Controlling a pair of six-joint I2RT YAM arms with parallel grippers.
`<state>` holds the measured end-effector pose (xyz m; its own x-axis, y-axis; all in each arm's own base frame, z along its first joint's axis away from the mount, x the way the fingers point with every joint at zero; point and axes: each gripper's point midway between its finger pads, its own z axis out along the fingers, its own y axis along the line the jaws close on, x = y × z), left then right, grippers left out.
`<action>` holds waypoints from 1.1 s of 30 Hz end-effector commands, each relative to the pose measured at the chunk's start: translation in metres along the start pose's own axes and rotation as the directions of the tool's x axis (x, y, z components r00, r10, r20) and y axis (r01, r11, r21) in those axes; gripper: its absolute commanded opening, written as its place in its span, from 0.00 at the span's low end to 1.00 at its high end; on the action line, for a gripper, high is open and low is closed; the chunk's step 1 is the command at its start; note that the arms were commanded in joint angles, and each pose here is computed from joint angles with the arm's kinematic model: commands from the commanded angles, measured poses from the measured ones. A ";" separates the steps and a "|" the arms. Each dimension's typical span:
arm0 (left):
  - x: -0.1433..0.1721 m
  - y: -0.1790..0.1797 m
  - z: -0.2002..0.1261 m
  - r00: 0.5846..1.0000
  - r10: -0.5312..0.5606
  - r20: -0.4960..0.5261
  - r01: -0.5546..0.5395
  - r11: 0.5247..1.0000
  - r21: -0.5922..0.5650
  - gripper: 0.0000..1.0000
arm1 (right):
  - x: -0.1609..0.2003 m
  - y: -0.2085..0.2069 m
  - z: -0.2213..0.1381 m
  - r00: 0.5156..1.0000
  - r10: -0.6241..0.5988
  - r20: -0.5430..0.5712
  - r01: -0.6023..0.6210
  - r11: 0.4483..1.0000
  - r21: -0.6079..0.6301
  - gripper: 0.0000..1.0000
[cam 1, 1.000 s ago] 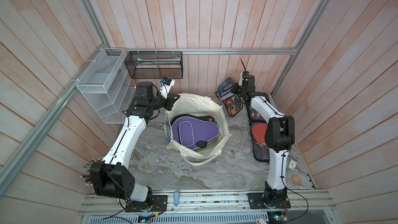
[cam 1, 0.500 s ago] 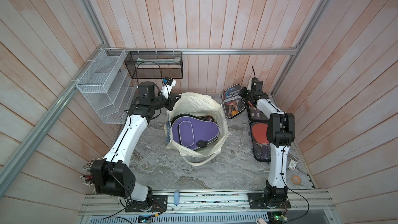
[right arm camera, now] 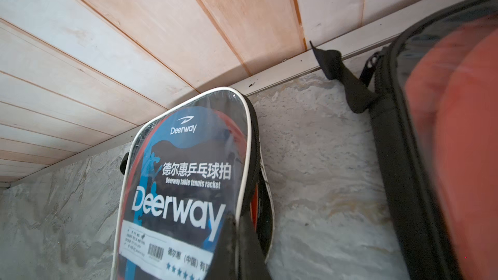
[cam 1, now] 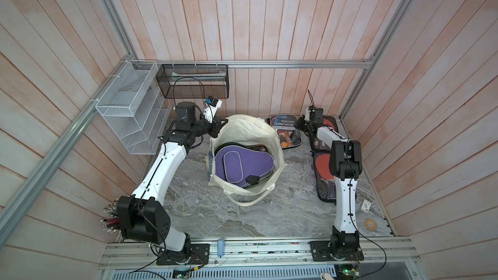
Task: Remove the ping pong set from the canvas bag
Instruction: Place the ping pong set at the center of the board.
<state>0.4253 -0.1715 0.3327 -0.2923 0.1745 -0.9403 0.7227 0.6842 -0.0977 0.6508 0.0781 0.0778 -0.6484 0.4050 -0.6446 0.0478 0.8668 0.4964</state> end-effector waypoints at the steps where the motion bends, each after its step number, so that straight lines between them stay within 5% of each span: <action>1: -0.040 -0.012 -0.005 0.990 0.079 0.113 -0.083 0.996 0.030 0.00 | -0.025 -0.008 -0.012 0.998 -0.009 0.065 0.008 1.000 0.012 0.00; 17: -0.038 -0.014 -0.005 0.991 0.073 0.110 -0.077 0.996 0.033 0.00 | -0.030 -0.025 -0.020 0.997 -0.029 0.066 0.025 0.997 0.070 0.00; 23: -0.038 -0.015 -0.007 0.991 0.074 0.112 -0.078 0.997 0.030 0.00 | -0.039 -0.026 -0.030 0.996 -0.047 0.080 0.040 0.995 0.093 0.11; 25: -0.038 -0.016 -0.008 0.991 0.074 0.113 -0.078 0.997 0.029 0.00 | -0.043 -0.023 -0.034 0.995 -0.057 0.085 0.049 0.995 0.092 0.20; 29: -0.038 -0.018 -0.010 0.991 0.074 0.116 -0.077 0.997 0.030 0.00 | -0.050 -0.018 -0.045 0.993 -0.078 0.089 0.069 0.993 0.095 0.73; 33: -0.039 -0.021 -0.014 0.990 0.073 0.122 -0.077 0.997 0.030 0.00 | -0.067 0.004 -0.070 0.986 -0.124 0.113 0.117 0.991 0.060 0.88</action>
<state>0.4241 -0.1749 0.3341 -0.2925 0.1695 -0.9411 0.7260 0.6799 -0.1032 0.6487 0.0324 0.1155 -0.5965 0.3595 -0.7177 0.0701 0.9140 0.3996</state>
